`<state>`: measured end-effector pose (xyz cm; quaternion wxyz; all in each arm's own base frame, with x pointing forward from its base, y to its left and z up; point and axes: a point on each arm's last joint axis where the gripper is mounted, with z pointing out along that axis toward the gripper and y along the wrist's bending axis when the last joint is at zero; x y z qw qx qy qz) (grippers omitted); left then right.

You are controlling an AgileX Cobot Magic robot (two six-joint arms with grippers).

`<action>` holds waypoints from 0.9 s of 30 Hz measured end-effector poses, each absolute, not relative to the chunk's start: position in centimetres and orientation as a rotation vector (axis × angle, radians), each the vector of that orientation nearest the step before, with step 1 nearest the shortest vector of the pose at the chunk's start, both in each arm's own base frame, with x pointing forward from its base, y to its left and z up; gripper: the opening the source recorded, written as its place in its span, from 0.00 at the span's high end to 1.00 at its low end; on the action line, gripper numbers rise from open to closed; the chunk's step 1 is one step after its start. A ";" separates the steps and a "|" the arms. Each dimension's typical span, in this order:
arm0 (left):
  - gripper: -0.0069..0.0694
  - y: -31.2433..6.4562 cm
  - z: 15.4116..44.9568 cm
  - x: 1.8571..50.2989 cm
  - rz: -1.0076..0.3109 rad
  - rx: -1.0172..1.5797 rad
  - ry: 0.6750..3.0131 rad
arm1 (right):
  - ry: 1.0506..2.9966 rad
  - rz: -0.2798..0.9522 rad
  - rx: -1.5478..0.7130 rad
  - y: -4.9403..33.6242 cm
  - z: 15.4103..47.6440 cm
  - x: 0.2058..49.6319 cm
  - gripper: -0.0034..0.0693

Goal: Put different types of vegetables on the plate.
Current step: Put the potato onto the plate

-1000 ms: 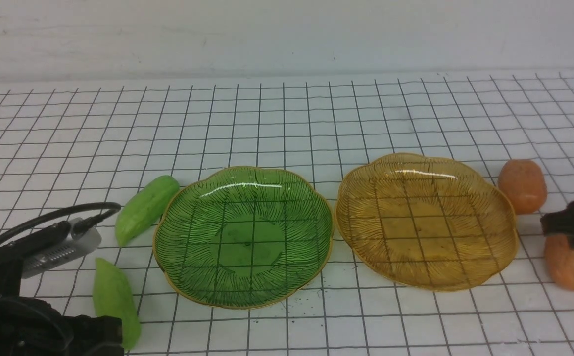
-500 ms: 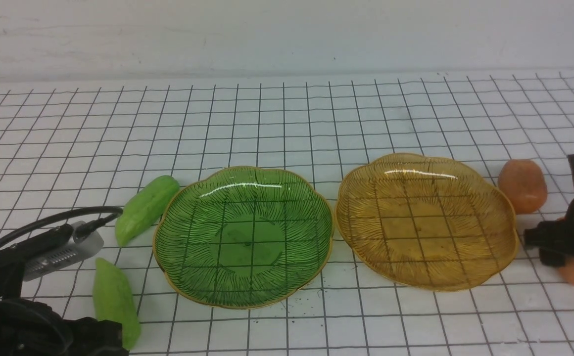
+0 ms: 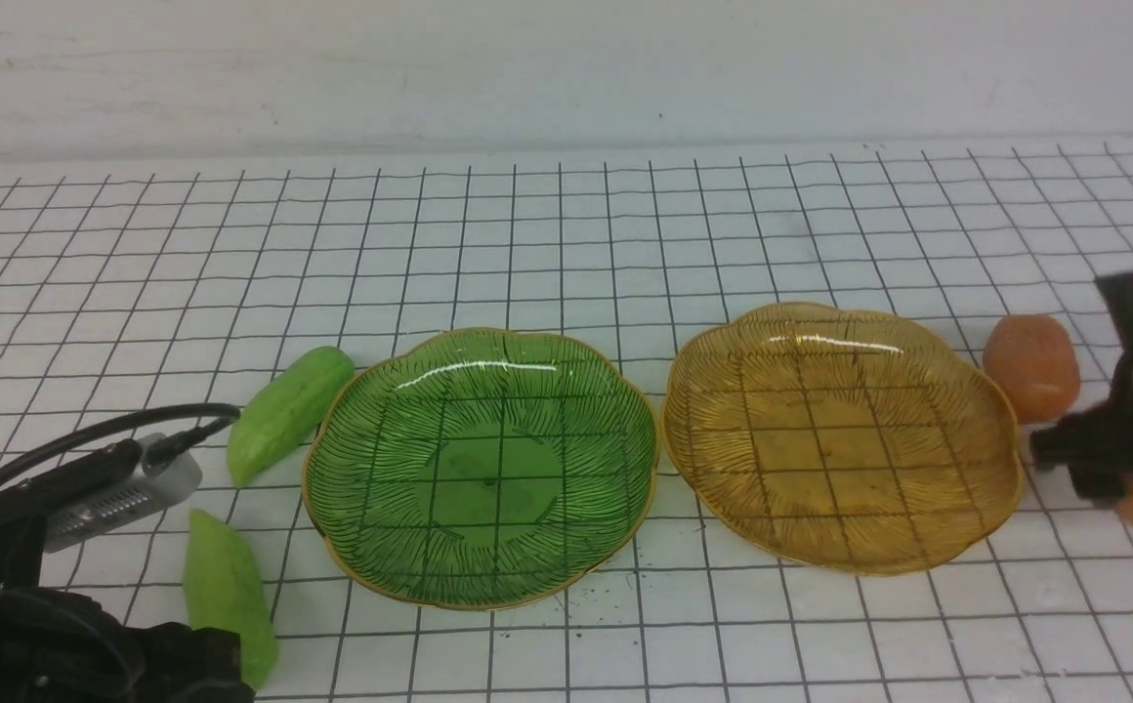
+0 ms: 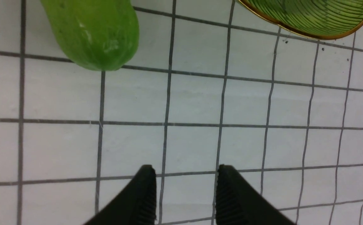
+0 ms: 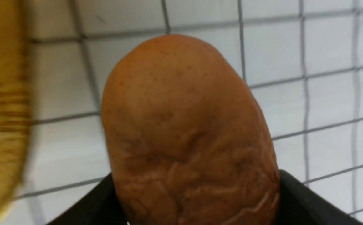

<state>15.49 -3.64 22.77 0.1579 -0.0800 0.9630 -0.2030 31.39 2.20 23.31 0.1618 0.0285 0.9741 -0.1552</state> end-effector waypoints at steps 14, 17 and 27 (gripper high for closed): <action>0.58 -3.6 22.8 15.7 -0.570 -0.240 2.728 | 2.570 0.015 -0.311 14.1 24.4 31.1 0.24; 0.58 -3.6 22.8 15.7 -0.572 -0.236 2.735 | 2.619 0.001 -0.369 15.5 22.0 31.4 0.24; 0.58 -3.6 22.8 15.5 -0.580 -0.230 2.758 | 2.630 0.016 -0.384 16.7 19.1 32.4 0.04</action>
